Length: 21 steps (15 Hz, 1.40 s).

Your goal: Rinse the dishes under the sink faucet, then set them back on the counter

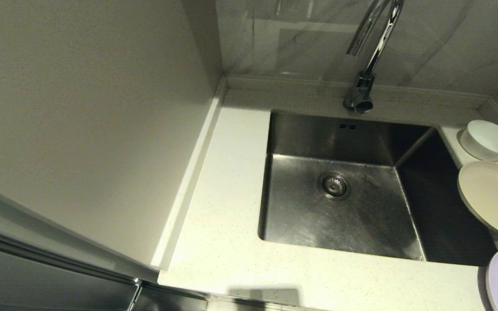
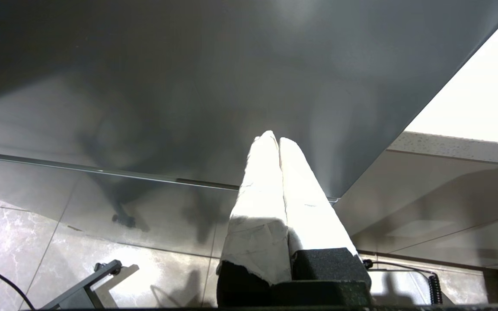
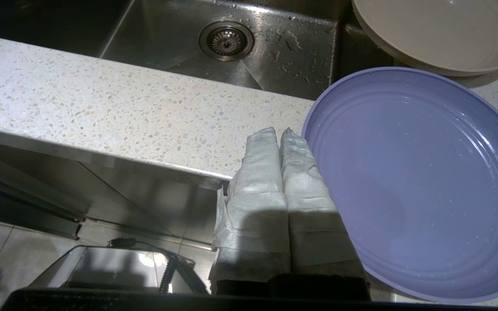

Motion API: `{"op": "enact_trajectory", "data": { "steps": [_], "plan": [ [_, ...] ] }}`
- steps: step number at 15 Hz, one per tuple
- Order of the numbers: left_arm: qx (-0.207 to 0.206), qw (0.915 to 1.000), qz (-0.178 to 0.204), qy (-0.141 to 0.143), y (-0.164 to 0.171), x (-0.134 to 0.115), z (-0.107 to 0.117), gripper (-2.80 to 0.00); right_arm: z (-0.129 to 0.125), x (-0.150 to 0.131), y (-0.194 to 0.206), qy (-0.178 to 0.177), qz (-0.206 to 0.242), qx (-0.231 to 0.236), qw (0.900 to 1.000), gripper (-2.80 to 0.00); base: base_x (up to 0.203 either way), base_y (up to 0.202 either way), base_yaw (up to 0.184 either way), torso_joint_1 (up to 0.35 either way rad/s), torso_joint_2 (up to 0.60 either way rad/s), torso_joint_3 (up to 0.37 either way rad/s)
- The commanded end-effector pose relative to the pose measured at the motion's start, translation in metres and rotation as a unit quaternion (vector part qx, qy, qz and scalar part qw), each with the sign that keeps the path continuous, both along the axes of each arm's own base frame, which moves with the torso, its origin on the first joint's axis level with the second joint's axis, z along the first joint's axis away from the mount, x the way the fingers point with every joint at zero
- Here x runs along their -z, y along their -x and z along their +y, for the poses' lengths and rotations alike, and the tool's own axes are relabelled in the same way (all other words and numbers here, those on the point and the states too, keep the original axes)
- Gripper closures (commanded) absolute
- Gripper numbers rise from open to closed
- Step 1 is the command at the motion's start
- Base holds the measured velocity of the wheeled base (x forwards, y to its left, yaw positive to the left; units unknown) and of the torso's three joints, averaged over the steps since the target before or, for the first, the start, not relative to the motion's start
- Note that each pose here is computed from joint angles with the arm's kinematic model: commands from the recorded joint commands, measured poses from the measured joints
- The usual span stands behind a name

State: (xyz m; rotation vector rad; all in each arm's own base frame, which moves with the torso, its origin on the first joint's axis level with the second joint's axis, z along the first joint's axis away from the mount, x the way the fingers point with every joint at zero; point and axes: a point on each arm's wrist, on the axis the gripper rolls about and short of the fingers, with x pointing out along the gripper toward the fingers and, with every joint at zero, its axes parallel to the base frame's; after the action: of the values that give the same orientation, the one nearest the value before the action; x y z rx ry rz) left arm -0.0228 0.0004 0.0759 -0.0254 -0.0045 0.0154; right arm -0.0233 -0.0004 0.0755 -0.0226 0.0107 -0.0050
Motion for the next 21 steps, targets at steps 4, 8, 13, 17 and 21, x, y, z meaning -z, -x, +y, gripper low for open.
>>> {"op": "enact_trajectory", "data": {
  "steps": [4,8,13,17,21],
  "plan": [
    [-0.001,1.0,-0.002,0.0,0.0002,0.0,0.0,0.0,0.0,0.0,-0.0001,0.0,0.001,0.0,1.0,0.0,0.0,0.0,0.0,0.0,0.0,0.0],
    [-0.001,1.0,-0.002,0.0,0.0003,0.0001,0.0,0.0,0.0,0.0,-0.0001,0.0,0.001,0.001,1.0,0.0,0.0,0.0,0.0,0.0,0.0,0.0],
    [-0.001,1.0,-0.002,0.0,0.0002,0.0,0.0,0.0,0.0,0.0,-0.0001,-0.001,0.001,0.001,1.0,0.0,0.0,0.0,0.0,0.0,0.0,0.0],
    [-0.001,1.0,-0.002,0.0,0.0002,0.0,0.0,0.0,0.0,0.0,-0.0001,-0.007,0.001,0.001,1.0,0.0,0.0,0.0,0.0,0.0,0.0,0.0],
    [-0.001,1.0,-0.002,0.0,0.0002,0.0,0.0,0.0,-0.0001,0.0,-0.0001,-0.013,0.001,0.002,1.0,0.0,0.0,0.0,0.0,0.0,0.0,0.0]
  ]
}}
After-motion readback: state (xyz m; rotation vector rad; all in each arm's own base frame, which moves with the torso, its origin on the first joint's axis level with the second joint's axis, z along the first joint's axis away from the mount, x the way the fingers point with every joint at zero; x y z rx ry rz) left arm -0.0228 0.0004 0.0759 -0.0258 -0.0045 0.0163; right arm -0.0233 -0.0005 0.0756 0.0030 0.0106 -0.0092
